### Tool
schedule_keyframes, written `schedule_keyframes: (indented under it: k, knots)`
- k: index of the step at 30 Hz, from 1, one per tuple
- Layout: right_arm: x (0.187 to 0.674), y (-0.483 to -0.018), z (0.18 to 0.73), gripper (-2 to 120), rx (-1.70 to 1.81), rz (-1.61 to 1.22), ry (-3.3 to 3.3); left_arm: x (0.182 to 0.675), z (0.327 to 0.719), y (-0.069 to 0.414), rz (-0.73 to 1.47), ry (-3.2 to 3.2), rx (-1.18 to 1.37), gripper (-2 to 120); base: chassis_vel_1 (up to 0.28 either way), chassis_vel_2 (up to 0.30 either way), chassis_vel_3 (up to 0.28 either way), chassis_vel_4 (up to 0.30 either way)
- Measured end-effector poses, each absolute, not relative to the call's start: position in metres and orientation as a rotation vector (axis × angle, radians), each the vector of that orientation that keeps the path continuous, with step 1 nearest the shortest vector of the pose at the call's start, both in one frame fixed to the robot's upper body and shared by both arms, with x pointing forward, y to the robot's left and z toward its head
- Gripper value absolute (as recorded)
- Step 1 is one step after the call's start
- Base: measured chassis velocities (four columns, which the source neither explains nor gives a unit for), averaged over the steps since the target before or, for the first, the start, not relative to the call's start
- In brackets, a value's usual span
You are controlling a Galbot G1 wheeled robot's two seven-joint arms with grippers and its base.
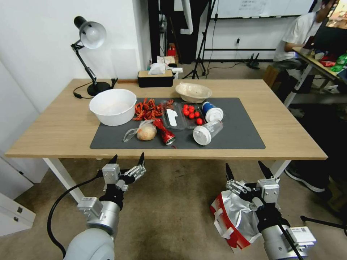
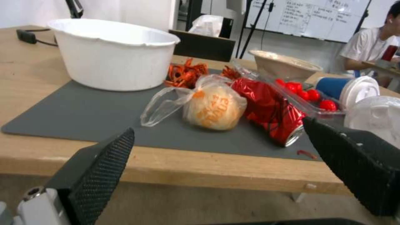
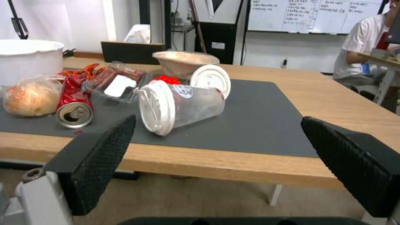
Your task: Pick up the food delivery bag from the floor and place it on the table.
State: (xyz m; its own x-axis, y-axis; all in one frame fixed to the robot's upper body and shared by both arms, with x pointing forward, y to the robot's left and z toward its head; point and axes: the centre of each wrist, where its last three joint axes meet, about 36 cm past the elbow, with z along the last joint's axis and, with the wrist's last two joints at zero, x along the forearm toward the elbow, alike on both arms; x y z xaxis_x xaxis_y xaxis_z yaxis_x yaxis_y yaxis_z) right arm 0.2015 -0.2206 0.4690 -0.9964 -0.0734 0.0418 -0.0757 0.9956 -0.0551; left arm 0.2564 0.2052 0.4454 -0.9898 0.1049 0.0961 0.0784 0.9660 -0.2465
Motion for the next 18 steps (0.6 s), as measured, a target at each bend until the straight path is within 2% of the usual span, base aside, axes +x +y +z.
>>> schedule_keyframes:
  k: [8,18]
  knots:
    - [0.203,-0.22,0.465,100,0.113,0.097,-3.09,0.253,0.446,0.202,0.466,-2.968,-0.128,100,0.0,0.0,0.0,0.0]
    - [0.203,-0.22,0.46,100,0.112,0.124,-3.077,0.254,0.43,0.207,0.47,-3.004,-0.144,100,0.0,0.0,0.0,0.0]
